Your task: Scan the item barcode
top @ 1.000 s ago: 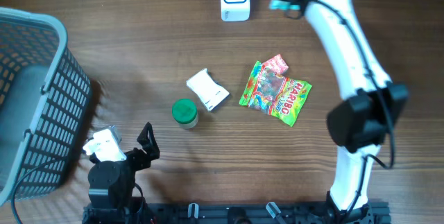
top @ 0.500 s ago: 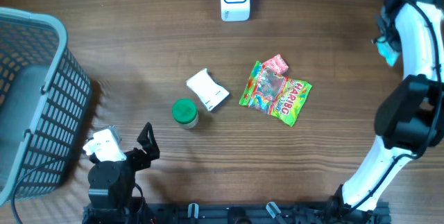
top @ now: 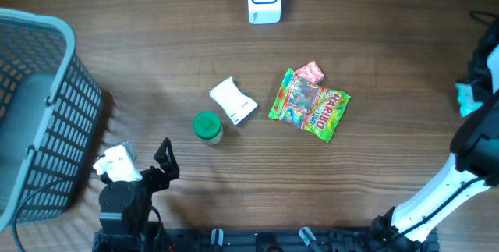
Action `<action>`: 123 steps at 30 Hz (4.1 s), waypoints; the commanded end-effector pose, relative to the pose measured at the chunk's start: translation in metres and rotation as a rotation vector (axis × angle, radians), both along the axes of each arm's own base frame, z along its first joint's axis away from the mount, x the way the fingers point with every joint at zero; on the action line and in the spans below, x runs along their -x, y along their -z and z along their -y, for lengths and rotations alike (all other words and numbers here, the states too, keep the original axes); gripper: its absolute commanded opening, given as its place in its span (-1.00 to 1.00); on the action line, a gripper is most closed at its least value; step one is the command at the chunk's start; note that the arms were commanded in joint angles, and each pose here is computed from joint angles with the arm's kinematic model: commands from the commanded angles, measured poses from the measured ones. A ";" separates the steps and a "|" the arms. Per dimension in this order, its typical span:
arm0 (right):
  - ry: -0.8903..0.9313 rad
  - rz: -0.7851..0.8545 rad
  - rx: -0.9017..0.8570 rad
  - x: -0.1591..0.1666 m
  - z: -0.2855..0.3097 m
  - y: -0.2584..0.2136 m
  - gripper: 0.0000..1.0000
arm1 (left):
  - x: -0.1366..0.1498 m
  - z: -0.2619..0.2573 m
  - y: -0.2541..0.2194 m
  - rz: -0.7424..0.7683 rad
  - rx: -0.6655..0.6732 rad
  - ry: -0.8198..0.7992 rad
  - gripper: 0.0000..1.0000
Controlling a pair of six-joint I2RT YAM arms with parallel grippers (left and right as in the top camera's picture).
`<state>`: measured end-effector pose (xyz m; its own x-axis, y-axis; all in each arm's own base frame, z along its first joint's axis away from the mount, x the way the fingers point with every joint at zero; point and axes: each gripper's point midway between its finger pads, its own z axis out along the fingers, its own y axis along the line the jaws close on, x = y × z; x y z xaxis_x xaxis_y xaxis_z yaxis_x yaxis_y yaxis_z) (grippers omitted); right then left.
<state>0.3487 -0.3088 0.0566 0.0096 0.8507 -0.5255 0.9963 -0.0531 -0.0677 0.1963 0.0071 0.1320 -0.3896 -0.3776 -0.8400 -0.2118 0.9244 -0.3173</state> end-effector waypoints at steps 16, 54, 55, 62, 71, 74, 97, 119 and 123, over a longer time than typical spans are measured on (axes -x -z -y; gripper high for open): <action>-0.926 0.131 -0.399 -0.082 -0.176 -0.046 0.99 | 0.000 0.002 0.000 0.006 0.010 0.010 1.00; -2.263 -0.054 -0.060 -0.004 -0.444 -0.091 1.00 | 0.000 0.002 0.000 0.006 0.011 0.010 1.00; -2.257 -0.085 -0.035 -0.013 -0.441 -0.082 1.00 | 0.000 0.002 0.000 0.006 0.010 0.010 1.00; -2.318 -0.244 -0.043 -0.015 -0.435 -0.045 0.99 | 0.000 0.002 0.000 0.006 0.011 0.010 1.00; -2.347 -0.474 -0.085 -0.002 -0.445 0.004 1.00 | 0.000 0.002 0.000 0.006 0.010 0.010 1.00; -2.319 -0.596 -0.007 -0.003 -0.437 0.012 0.99 | 0.000 0.002 0.000 0.006 0.010 0.010 1.00; -2.192 -0.755 -0.414 0.052 -0.433 0.118 -0.91 | 0.000 0.002 0.000 0.006 0.011 0.010 1.00; -2.471 0.997 -1.570 0.100 -0.612 -0.141 -0.91 | 0.000 0.002 0.000 0.006 0.010 0.010 1.00; -2.597 1.321 -1.369 0.084 -0.620 -0.154 -0.91 | 0.000 0.002 0.000 0.006 0.010 0.010 1.00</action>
